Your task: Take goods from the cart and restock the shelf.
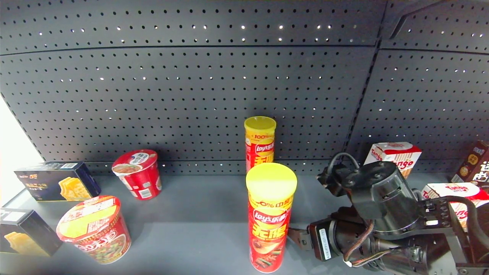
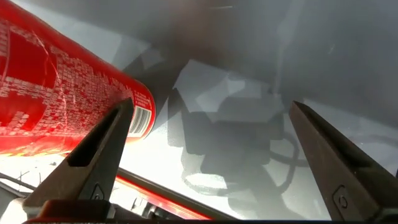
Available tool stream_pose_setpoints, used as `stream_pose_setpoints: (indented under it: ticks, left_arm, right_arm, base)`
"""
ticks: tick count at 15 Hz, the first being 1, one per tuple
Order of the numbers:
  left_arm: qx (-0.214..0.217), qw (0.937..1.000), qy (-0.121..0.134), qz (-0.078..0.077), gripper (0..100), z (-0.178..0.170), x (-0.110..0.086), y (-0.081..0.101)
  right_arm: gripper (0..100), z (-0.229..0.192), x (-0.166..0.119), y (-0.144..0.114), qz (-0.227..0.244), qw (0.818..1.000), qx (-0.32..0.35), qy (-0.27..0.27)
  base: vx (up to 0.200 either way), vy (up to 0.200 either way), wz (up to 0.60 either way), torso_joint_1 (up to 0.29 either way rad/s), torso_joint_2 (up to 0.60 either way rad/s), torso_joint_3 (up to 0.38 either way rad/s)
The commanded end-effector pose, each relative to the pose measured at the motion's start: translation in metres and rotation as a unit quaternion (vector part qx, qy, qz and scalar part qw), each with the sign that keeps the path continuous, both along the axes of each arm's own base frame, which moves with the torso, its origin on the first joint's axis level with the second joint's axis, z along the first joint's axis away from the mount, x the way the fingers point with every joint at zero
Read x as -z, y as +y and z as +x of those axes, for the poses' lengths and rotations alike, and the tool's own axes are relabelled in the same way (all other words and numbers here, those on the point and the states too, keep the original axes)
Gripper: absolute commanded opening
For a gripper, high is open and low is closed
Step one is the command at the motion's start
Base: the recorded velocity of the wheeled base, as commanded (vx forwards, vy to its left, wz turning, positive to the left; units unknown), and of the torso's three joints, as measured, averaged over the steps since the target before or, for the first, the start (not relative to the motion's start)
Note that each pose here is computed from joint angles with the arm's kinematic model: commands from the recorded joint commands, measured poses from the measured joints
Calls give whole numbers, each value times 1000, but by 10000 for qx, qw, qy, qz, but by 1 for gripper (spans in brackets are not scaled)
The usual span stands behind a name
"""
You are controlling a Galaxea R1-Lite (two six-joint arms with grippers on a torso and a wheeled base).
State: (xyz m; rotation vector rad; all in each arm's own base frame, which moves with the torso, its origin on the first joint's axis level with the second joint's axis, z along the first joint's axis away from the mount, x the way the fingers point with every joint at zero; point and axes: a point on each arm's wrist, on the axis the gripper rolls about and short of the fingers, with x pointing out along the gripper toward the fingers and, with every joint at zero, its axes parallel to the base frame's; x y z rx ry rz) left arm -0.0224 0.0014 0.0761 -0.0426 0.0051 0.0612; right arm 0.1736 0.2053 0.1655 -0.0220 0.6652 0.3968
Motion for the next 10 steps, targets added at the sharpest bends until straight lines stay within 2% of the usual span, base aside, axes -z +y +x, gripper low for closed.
stream_pose_setpoints:
  ticks: [1, 6, 10]
  left_arm:
    - [-1, 10000, 6, -1, 100, 0, 0, 0]
    - [-1, 10000, 6, -1, 100, 0, 0, 0]
    - [-1, 10000, 6, -1, 100, 0, 0, 0]
  right_arm:
    - [100, 0, -1, 1, 50, 10000, -14, -39]
    - [100, 3, -7, 5, 353, 9991, -61, -245]
    - [100, 5, -3, 4, 293, 9994, -39, -194]
  base:
    - [0, 0, 0, 0, 0, 0]
    - [0, 0, 0, 0, 0, 0]
    - [0, 0, 0, 0, 0, 0]
